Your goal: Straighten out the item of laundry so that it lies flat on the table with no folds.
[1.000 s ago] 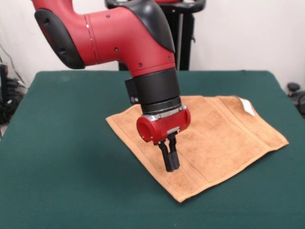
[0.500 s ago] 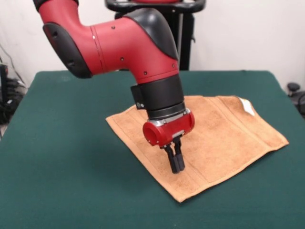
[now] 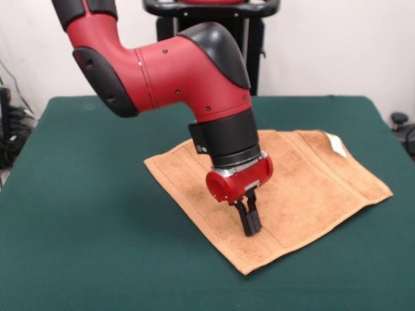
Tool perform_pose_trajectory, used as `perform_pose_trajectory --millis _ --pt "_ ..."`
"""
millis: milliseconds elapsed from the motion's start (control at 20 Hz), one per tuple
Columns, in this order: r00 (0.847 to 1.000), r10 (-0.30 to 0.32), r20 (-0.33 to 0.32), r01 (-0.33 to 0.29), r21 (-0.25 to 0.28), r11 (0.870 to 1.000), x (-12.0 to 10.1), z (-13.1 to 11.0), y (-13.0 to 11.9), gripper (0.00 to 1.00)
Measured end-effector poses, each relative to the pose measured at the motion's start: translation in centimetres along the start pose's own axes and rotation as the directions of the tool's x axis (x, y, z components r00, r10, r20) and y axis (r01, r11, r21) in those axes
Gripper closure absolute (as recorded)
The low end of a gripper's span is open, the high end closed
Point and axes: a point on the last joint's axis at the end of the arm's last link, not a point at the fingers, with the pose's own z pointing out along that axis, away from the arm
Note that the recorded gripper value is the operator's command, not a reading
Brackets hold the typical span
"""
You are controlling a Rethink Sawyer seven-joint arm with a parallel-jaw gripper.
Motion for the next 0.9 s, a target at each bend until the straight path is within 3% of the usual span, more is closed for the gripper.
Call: perform_pose_trajectory --millis 550,900 --pt "0.998 -0.049 -0.025 0.049 0.000 0.999 -0.7 0.5 1.5 1.00" --pt "0.987 -0.138 -0.085 0.141 0.037 0.989 -1.5 0.6 2.2 1.00"
